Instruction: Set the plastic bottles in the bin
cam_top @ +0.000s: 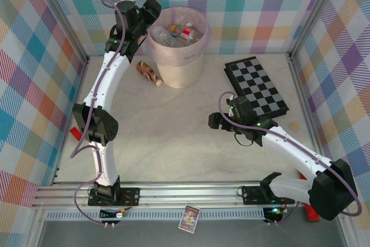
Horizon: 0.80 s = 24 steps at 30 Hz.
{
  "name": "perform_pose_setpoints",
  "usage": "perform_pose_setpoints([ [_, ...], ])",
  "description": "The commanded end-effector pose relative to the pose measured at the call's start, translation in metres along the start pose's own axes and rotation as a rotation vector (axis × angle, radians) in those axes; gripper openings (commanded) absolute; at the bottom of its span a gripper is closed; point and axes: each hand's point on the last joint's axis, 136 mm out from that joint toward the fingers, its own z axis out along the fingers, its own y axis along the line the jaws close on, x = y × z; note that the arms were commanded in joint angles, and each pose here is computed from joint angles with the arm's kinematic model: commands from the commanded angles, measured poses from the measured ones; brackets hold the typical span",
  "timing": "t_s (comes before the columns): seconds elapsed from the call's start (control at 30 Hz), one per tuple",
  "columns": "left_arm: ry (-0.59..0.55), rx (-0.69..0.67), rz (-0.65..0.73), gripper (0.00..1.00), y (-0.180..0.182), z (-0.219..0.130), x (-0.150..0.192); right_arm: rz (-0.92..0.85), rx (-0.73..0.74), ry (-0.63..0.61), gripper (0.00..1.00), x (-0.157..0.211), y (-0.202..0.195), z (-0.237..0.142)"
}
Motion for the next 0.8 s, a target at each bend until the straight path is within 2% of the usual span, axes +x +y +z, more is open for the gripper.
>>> perform_pose_setpoints([
  [0.0, 0.030, 0.119, 0.036, 0.53, -0.037, -0.005, 0.006, 0.009, 0.004, -0.006, 0.92, -0.001, -0.002, 0.000],
  [0.3, 0.151, 0.013, 0.019, 0.37, 0.006, 0.009, 0.056, 0.012, 0.004, -0.001, 0.92, -0.001, -0.002, 0.001],
  [0.53, 0.244, -0.076, 0.018, 0.33, 0.044, 0.024, 0.091, 0.014, -0.002, 0.002, 0.92, -0.001, -0.001, 0.004],
  [0.67, 0.279, -0.083, 0.018, 0.32, 0.052, 0.032, 0.105, 0.015, -0.006, 0.004, 0.92, -0.001, 0.000, 0.005],
  [0.77, 0.346, -0.093, 0.013, 0.30, 0.057, 0.036, 0.126, 0.017, -0.008, 0.009, 0.92, 0.000, 0.000, 0.008],
])
